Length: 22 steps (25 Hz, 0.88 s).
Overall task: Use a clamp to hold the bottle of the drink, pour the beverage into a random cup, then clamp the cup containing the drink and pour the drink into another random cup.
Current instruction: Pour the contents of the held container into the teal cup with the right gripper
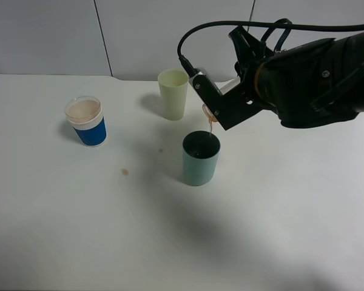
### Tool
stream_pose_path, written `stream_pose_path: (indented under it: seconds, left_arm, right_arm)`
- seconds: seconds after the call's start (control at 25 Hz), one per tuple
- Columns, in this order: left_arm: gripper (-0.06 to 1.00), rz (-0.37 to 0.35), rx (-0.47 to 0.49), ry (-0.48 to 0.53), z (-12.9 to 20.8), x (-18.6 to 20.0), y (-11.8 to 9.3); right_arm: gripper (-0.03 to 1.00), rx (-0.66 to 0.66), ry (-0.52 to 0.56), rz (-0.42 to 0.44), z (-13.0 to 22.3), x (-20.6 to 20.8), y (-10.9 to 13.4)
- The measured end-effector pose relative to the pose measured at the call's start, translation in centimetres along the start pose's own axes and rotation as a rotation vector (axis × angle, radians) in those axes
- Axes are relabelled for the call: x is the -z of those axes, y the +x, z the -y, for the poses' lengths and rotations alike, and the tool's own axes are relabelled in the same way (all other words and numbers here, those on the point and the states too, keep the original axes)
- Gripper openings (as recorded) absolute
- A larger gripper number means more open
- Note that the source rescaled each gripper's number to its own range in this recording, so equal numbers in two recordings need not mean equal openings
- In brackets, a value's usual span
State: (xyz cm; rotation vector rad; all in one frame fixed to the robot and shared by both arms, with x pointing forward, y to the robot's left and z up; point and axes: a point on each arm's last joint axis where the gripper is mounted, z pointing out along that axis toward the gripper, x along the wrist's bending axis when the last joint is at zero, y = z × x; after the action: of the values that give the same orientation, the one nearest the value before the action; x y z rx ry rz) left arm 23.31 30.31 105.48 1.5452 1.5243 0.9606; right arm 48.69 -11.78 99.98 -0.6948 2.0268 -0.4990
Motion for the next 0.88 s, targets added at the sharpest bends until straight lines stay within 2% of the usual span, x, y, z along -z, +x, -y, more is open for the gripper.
stream_pose_path:
  seconds: [0.36,0.88]
  left_arm:
    - [0.94,0.000,0.000,0.000,0.0,0.0,0.0]
    - [0.94,0.000,0.000,0.000,0.0,0.0,0.0]
  right_arm:
    - [0.00,0.038,-0.054,0.054,-0.8,0.4,-0.5]
    - [0.00,0.080,-0.052,0.093,-1.0,0.5,-0.9]
